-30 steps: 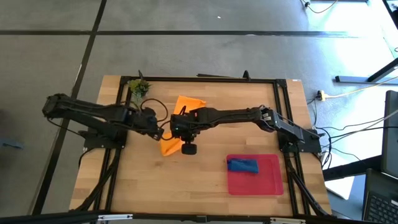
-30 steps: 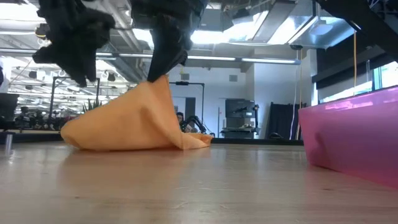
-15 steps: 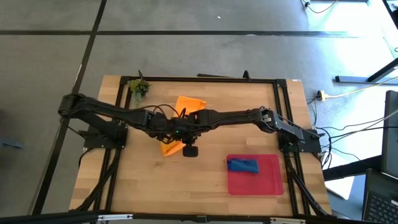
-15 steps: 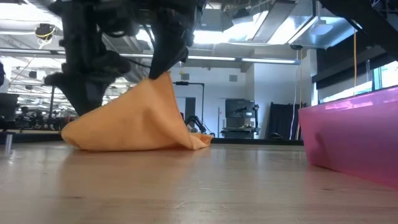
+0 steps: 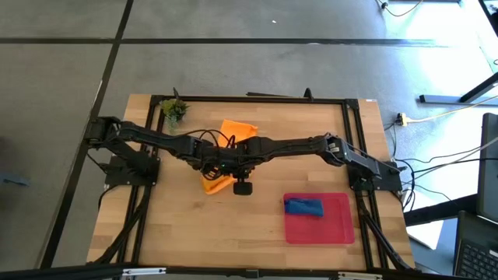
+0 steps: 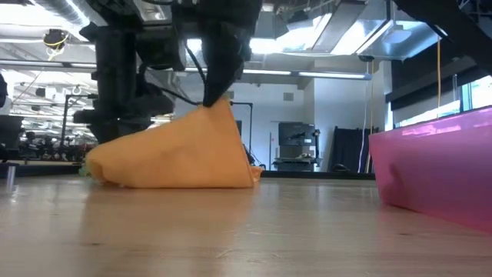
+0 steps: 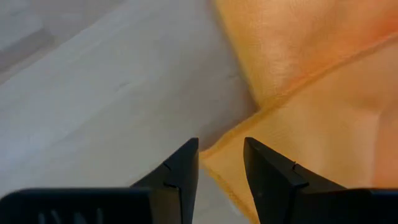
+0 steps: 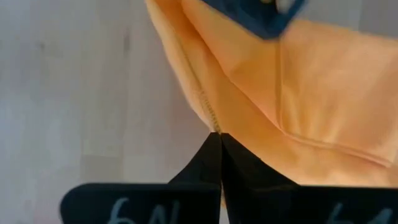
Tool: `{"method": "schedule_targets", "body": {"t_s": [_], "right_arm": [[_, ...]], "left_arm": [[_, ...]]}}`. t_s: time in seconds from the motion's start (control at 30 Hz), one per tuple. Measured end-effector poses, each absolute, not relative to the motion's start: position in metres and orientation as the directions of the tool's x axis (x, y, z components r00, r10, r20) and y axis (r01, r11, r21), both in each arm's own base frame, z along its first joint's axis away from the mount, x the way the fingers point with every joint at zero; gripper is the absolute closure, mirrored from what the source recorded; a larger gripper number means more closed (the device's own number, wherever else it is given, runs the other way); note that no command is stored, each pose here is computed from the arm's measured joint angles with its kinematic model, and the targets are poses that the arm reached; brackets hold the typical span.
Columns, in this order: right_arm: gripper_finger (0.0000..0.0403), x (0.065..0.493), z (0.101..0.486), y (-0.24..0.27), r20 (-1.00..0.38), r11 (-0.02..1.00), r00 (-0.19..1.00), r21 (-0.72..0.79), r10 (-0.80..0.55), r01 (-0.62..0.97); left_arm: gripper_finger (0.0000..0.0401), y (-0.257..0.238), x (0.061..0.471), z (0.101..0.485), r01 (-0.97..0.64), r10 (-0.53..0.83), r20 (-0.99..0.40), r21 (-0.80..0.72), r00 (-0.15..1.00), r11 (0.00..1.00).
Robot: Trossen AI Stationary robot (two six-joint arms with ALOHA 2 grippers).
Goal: Roll microfiber towels into tight, uniform cylinder then place into a basket
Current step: Fold the orange microfiber towel
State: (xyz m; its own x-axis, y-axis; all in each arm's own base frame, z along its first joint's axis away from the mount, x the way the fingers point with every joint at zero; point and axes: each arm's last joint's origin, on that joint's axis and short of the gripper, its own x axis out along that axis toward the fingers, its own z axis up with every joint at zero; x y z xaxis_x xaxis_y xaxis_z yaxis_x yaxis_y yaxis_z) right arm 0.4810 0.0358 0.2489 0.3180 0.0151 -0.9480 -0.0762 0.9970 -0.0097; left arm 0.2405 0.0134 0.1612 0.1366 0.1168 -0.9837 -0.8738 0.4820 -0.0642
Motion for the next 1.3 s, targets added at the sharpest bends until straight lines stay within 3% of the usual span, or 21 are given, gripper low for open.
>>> {"method": "schedule_targets", "body": {"t_s": [0.33, 0.7, 1.0, 1.3], "right_arm": [[0.0403, 0.473, 0.248, 0.04, -0.969, 0.99, 0.248, -0.015, 0.02, -0.137], [0.0403, 0.473, 0.248, 0.04, -0.969, 0.985, 0.245, -0.022, 0.021, -0.173], [0.0402, 0.473, 0.248, 0.039, -0.97, 0.984, 0.24, -0.022, 0.021, -0.175], [0.0402, 0.473, 0.247, 0.039, -0.971, 0.982, 0.24, -0.025, 0.021, -0.188]], "left_arm": [[0.0283, 0.017, 0.241, 0.162, -0.81, 0.037, -0.988, -0.101, 0.15, 0.577], [0.0287, 0.018, 0.24, 0.162, -0.58, 0.041, -0.989, -0.049, 0.142, 0.813], [0.0303, 0.028, 0.218, 0.183, -0.608, 0.045, -0.993, -0.033, 0.113, 0.793], [0.0314, 0.025, 0.201, 0.209, -0.442, -0.021, -0.977, -0.116, 0.214, 0.889]]}}
